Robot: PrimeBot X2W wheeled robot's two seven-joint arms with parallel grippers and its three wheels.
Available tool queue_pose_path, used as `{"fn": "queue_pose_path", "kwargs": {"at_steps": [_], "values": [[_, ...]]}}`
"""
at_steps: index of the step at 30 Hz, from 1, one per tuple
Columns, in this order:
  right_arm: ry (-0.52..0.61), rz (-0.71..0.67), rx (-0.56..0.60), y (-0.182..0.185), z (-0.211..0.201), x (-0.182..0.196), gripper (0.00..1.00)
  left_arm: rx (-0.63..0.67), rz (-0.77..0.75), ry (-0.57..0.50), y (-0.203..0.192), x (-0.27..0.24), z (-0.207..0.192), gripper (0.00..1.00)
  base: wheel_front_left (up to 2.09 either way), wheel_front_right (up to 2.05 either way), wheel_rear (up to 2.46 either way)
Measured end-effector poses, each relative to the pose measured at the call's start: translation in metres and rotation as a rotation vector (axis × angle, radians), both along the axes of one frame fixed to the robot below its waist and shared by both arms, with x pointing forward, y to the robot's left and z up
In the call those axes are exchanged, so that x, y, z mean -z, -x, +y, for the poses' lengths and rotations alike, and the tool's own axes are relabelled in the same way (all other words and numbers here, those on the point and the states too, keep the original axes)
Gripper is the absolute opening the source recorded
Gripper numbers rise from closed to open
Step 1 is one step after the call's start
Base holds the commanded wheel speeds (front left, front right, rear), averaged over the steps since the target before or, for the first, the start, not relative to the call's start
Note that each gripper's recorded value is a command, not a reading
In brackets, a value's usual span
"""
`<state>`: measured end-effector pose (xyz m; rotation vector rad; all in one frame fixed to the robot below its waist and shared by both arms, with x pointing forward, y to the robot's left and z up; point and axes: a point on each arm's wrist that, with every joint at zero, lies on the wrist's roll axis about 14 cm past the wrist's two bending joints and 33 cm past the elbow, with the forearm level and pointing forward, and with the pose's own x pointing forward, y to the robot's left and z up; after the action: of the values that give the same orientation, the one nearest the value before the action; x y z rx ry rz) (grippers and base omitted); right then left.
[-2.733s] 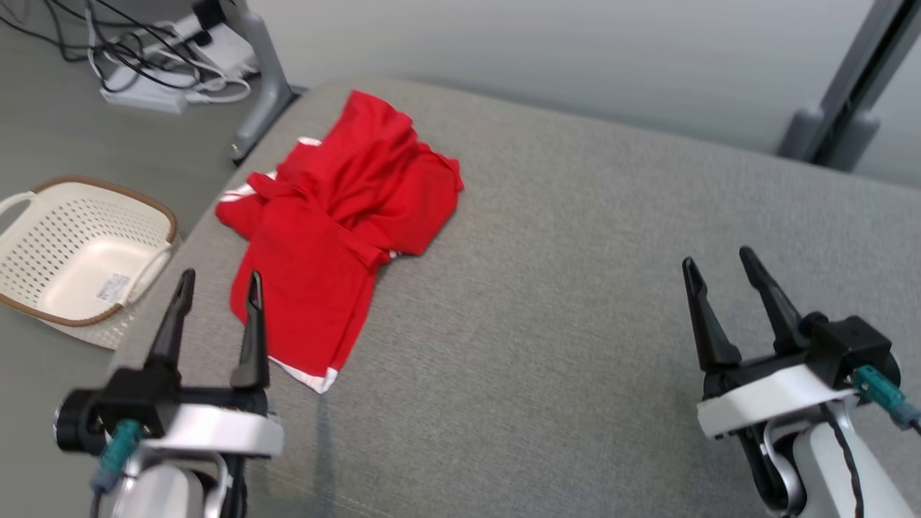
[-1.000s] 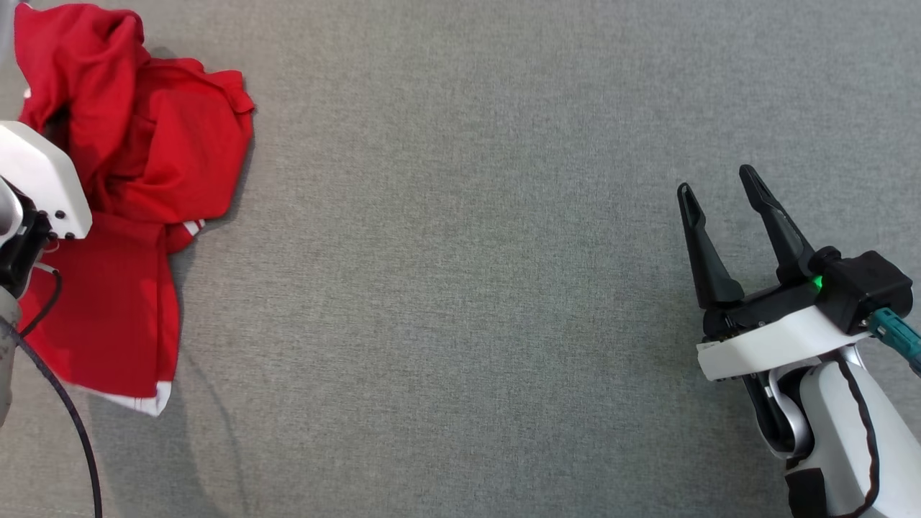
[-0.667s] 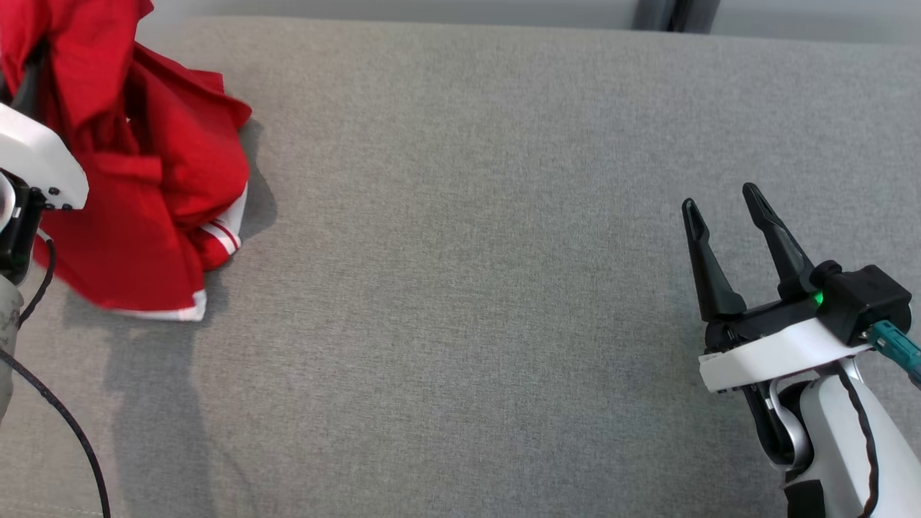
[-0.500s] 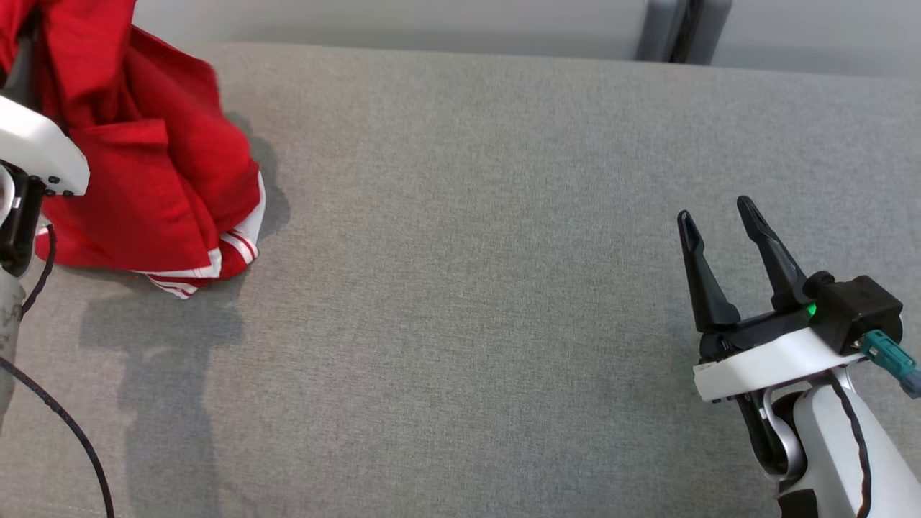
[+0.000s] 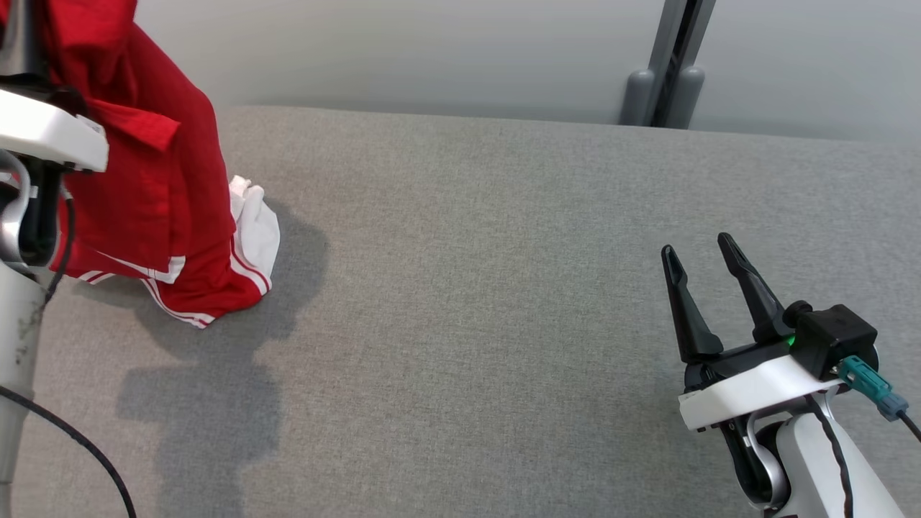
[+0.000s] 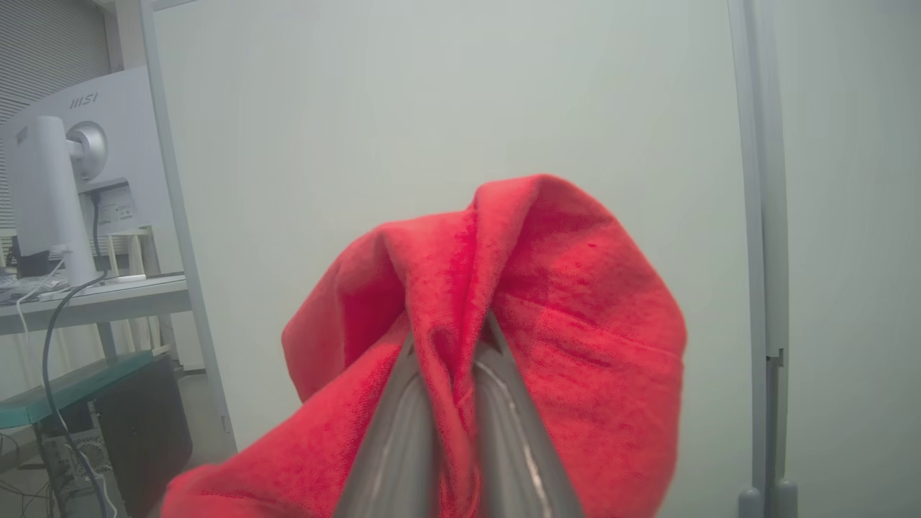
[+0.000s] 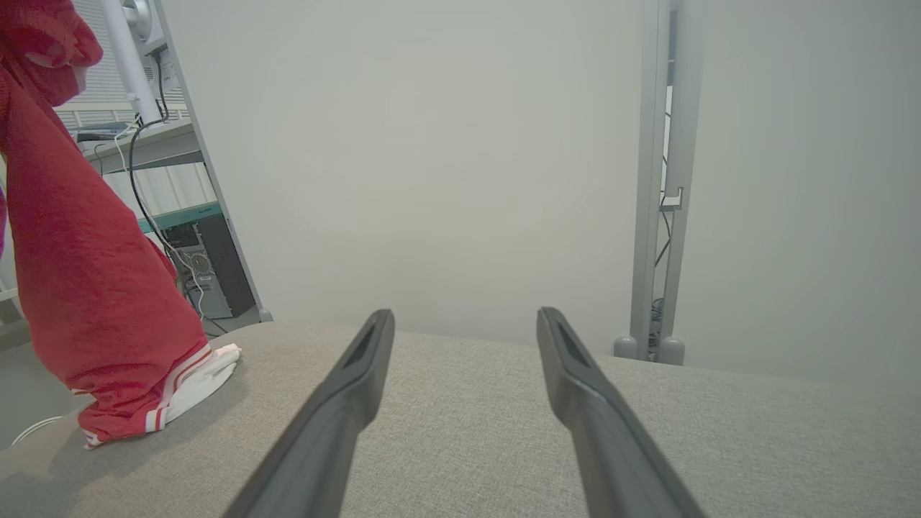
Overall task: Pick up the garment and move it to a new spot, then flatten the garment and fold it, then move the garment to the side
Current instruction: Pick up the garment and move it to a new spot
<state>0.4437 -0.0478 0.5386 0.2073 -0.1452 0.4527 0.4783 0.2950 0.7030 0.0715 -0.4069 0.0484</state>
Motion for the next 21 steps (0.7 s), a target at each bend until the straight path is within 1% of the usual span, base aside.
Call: {"fn": "queue_pose_path", "kwargs": {"at_steps": [3,4,10,16,21], "values": [[-0.003,-0.011,0.011,0.003,-0.003,-0.005,1.00,0.051,-0.051,0.015,0.006,-0.012,-0.018,0.00,0.00,0.00,0.00],[-0.003,-0.011,0.011,0.003,-0.003,-0.005,1.00,0.051,-0.051,0.015,0.006,-0.012,-0.018,0.00,0.00,0.00,0.00],[-0.008,-0.017,0.045,0.009,-0.015,-0.009,1.00,0.181,-0.099,0.027,0.009,-0.025,-0.067,0.00,0.00,0.00,0.00],[-0.009,-0.017,0.094,0.011,-0.033,-0.010,1.00,0.343,-0.130,0.076,0.006,-0.031,-0.131,0.00,0.00,0.00,0.00],[-0.006,-0.027,0.153,0.010,-0.054,-0.013,1.00,0.507,-0.153,0.114,0.006,-0.042,-0.196,0.00,0.00,0.00,0.00]]}}
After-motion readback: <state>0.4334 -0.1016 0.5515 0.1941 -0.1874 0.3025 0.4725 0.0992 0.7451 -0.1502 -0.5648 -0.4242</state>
